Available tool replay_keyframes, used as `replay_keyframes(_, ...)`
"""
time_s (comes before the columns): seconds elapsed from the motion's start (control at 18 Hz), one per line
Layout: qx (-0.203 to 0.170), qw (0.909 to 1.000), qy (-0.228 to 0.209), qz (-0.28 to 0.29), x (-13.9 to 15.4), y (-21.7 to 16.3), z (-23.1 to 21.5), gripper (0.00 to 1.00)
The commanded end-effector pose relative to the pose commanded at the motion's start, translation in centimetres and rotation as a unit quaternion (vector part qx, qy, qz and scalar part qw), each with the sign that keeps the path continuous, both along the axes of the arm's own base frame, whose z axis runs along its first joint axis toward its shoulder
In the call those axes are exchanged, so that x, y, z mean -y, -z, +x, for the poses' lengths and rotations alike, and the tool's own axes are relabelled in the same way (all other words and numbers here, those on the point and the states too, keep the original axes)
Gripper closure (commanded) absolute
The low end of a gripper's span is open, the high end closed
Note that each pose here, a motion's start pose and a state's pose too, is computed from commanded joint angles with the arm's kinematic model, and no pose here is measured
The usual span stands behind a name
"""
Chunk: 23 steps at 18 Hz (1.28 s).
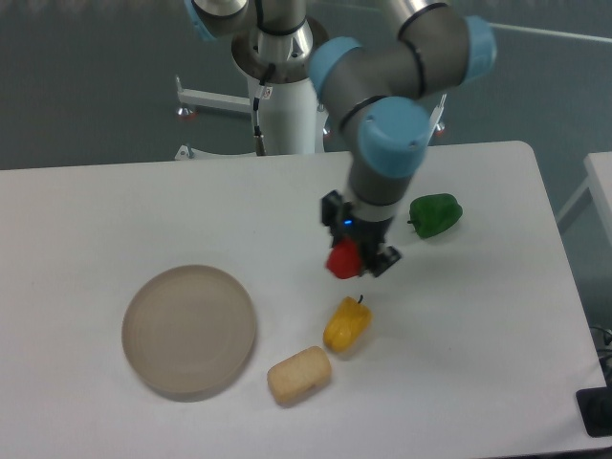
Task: Place the red pepper on the plate
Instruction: 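Carry the held red pepper over the clear plate and lower it, then open the gripper to release the red pepper onto the plate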
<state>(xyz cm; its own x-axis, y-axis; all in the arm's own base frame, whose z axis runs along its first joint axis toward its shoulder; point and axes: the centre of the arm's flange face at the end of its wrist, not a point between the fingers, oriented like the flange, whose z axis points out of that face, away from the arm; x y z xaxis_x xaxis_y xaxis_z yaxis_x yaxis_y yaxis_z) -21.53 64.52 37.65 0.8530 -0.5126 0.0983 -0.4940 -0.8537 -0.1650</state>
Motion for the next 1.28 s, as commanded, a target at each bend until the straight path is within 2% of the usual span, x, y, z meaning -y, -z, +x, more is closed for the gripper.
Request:
replay_keyframes(0.17, 0.000, 1.0000, -0.002, 0.003, -3.7, 2.6, 7.1, 0.73)
replay_keyframes(0.33, -0.006, 0.9998, -0.002, 0.019, -6.6, 6.0, 10.3, 0.73)
replay_keyframes(0.56, -0.006, 0.9999, 0.003, 0.014, -7.9, 8.8, 11.7, 0.70)
replay_keyframes(0.61, -0.006, 0.9999, 0.006, 0.013, -8.1, 9.3, 12.0, 0.59)
replay_keyframes(0.78, -0.009, 0.9997, 0.010, 0.020, -8.5, 10.1, 12.2, 0.35)
replay_keyframes(0.83, -0.010, 0.9997, 0.010, 0.020, -8.5, 10.2, 12.2, 0.02)
replay_keyframes(1.11, -0.018, 0.9992, 0.011, 0.034, -8.3, 7.9, 12.1, 0.00)
replay_keyframes(1.17, -0.036, 0.9988, 0.008, 0.034, -8.0, 7.2, 11.2, 0.00)
replay_keyframes(1.28, -0.103, 0.9947, -0.007, 0.004, -6.5, 7.1, 7.3, 0.00)
